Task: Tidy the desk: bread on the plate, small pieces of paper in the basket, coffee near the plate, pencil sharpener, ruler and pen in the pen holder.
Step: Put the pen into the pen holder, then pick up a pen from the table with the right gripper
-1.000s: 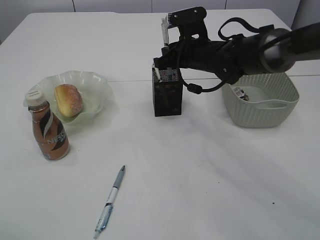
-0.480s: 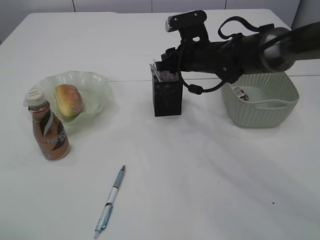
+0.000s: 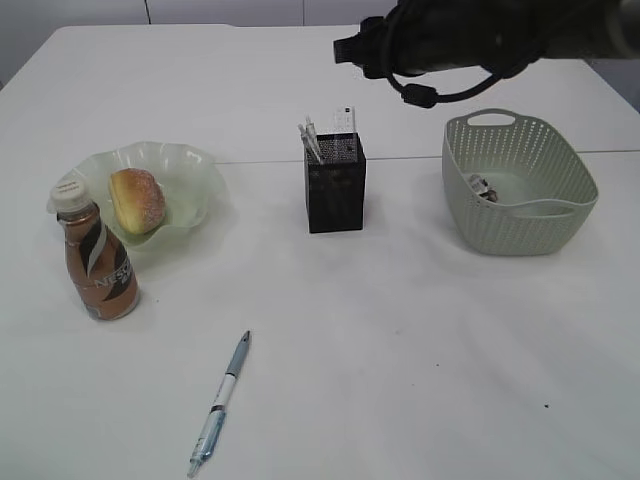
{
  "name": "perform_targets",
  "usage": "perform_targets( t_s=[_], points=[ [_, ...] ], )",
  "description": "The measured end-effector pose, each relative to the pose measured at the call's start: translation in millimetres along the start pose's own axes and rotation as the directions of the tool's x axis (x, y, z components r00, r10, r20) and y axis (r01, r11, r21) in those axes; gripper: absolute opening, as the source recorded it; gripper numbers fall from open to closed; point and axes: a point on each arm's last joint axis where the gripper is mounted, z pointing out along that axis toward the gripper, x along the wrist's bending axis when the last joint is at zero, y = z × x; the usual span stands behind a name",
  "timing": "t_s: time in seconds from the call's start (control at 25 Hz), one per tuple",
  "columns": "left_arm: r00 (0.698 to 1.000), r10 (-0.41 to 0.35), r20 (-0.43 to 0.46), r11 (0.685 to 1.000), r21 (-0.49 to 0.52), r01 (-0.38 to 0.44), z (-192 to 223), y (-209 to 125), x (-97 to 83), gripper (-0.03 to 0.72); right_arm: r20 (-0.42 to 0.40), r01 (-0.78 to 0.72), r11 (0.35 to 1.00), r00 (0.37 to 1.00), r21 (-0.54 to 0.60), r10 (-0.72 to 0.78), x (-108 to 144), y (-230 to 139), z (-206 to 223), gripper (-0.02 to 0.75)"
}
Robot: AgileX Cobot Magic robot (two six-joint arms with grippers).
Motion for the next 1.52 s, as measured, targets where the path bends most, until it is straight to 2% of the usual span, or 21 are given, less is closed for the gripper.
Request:
perform_targets(
  t_s=[0.2, 0.32, 0.48, 0.6, 0.68, 0.84, 0.96, 1.2, 1.4, 1.52],
  points=[
    [1.0, 0.0, 0.0, 1.0, 0.001, 0.0, 0.0, -0.1, 0.0, 0.307, 0.111, -0.088, 0.968, 0.992, 0.234, 0.063, -8.5, -6.2, -21.4, 0.355],
    [1.0, 0.0, 0.0, 1.0, 0.001, 0.0, 0.0, -0.1, 0.0, 0.307, 0.176, -0.134, 0.888, 0.982, 0.439, 0.061, -11.5, -17.3, -32.6, 0.354],
    [1.0, -0.001, 0.003, 1.0, 0.002, 0.001, 0.0, -0.2, -0.2, 0.307, 0.137, -0.154, 0.735, 0.987, 0.66, 0.083, -3.6, -26.3, -49.0, 0.323],
    [1.0, -0.003, 0.006, 1.0, 0.003, 0.003, 0.0, -0.3, -0.6, 0.307, 0.053, -0.142, 0.606, 0.985, 0.783, 0.162, 9.4, -30.7, -62.6, 0.286],
    [1.0, -0.006, 0.012, 1.0, 0.005, 0.005, 0.0, -0.4, -1.1, 0.307, -0.003, -0.136, 0.56, 0.971, 0.817, 0.24, 18.7, -31.1, -67.5, 0.272],
    [1.0, -0.014, 0.027, 1.0, 0.021, 0.013, 0.0, -1.9, -2.5, 0.307, -0.047, -0.152, 0.533, 0.939, 0.832, 0.342, 31.5, -28.5, -70.1, 0.266],
    [1.0, -0.015, 0.026, 0.999, 0.042, 0.014, -0.1, -3.8, -2.4, 0.307, -0.055, -0.136, 0.532, 0.944, 0.836, 0.327, 42.3, -29.3, -71.6, 0.265],
    [1.0, -0.015, 0.019, 0.998, 0.068, 0.013, -0.2, -6.2, -1.8, 0.307, -0.081, -0.073, 0.525, 0.961, 0.848, 0.265, 81.3, -35.4, -78.9, 0.265],
    [1.0, -0.003, 0.023, 0.998, 0.068, 0.001, -0.2, -6.2, -2.1, 0.307, -0.062, -0.088, 0.524, 0.963, 0.847, 0.262, 81.7, -35.3, -79.6, 0.265],
    [0.998, 0.0, 0.064, 0.997, 0.077, -0.005, -0.3, -7.1, -5.8, 0.307, -0.089, -0.062, 0.545, 0.965, 0.836, 0.245, 81.0, -30.5, -84.3, 0.265]
  ],
)
